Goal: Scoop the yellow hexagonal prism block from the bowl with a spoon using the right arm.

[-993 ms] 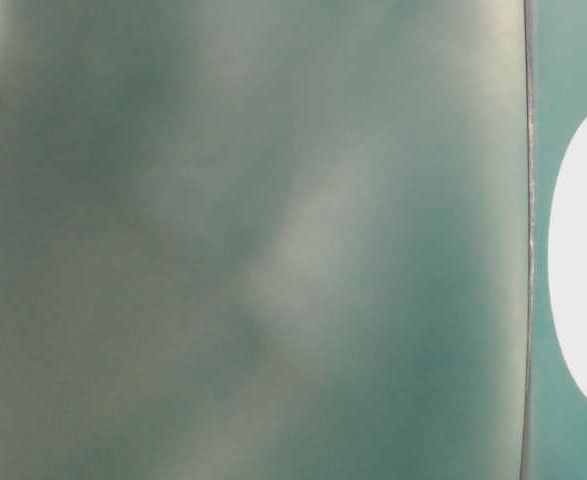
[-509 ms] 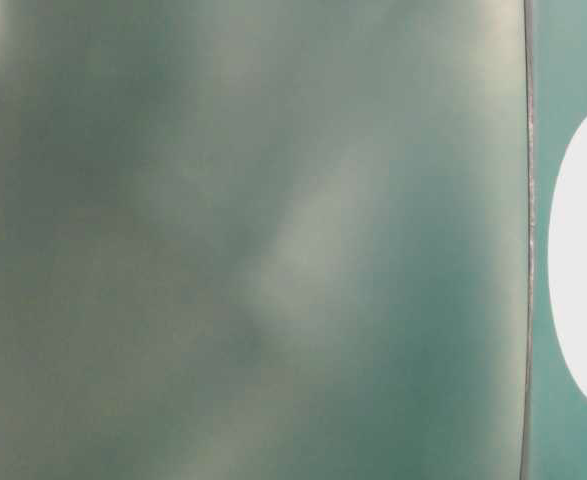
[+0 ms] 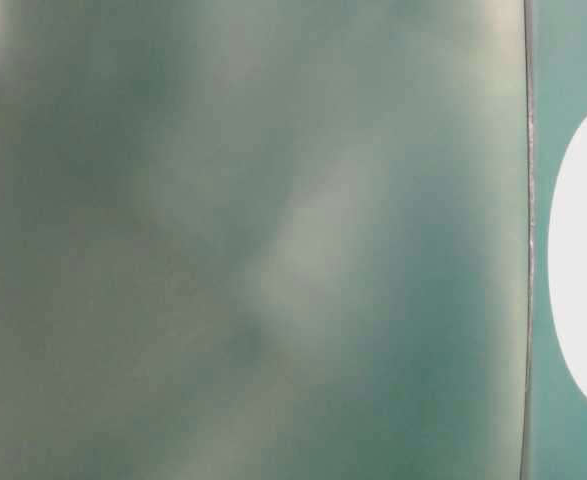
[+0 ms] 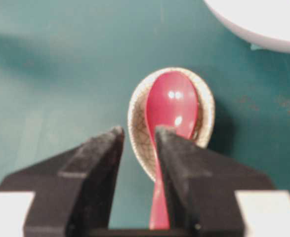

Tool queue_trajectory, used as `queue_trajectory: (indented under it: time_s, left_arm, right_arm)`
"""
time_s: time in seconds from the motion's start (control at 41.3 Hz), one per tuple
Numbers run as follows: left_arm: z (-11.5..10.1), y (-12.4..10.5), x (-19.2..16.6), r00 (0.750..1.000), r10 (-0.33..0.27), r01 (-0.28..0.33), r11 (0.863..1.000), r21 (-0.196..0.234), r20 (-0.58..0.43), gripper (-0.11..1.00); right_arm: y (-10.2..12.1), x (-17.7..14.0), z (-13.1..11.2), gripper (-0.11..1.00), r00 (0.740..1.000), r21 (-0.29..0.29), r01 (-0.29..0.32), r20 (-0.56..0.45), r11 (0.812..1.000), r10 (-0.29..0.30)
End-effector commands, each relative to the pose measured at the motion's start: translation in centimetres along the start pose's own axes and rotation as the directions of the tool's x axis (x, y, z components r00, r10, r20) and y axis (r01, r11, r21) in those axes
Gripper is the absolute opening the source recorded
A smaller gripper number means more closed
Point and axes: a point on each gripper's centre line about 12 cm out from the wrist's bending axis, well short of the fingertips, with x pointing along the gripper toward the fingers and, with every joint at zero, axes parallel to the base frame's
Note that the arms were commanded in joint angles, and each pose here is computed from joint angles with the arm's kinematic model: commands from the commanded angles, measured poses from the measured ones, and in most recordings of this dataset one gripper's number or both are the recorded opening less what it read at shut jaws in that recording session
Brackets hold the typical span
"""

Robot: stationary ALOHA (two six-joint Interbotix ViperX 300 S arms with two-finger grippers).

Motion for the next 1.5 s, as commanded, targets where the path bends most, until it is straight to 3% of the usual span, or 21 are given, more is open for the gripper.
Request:
queue_trajectory:
  time_s: [0.0,0.145,0.412,0.63,0.848,1.09,1.26,1.478]
  left_arm:
    - [0.8,-0.1,0.2,1.000,-0.003,0.003,1.000,0.005,0.018,0.06]
    - [0.8,-0.1,0.2,1.000,-0.003,0.003,1.000,0.005,0.018,0.06]
    - [0.8,-0.1,0.2,1.000,-0.003,0.003,1.000,0.009,0.015,0.06]
    - [0.6,0.0,0.2,1.000,-0.002,0.002,1.000,0.015,0.005,0.06]
    - [0.6,-0.1,0.2,1.000,-0.003,0.003,1.000,0.015,0.000,0.06]
    - [0.6,-0.1,0.2,1.000,-0.003,0.003,1.000,0.017,-0.002,0.06]
    - [0.6,-0.1,0.2,1.000,-0.003,0.003,1.000,0.017,0.000,0.06]
    - [0.6,0.0,0.2,1.000,-0.002,0.002,1.000,0.017,0.002,0.06]
  right_arm:
    - [-0.1,-0.3,0.3,0.39,0.998,0.011,-0.009,0.058,1.000,0.009]
    - [-0.6,-1.0,-0.3,0.39,0.991,0.031,-0.001,0.131,1.000,-0.003]
    - [-2.0,-1.8,-2.4,0.39,0.960,0.084,0.080,0.261,0.993,-0.100]
    - [-1.2,-0.6,-3.7,0.40,0.950,0.086,0.099,0.287,0.991,-0.120]
    - [0.0,0.3,-5.1,0.40,0.950,0.047,0.106,0.290,0.993,-0.115]
    - [0.5,0.3,-5.8,0.40,0.953,-0.056,0.130,0.282,0.990,-0.109]
    - [0.0,0.2,-6.1,0.40,0.953,-0.068,0.165,0.269,0.984,-0.141]
    - [0.0,0.6,-6.4,0.40,0.959,-0.066,0.168,0.242,0.984,-0.147]
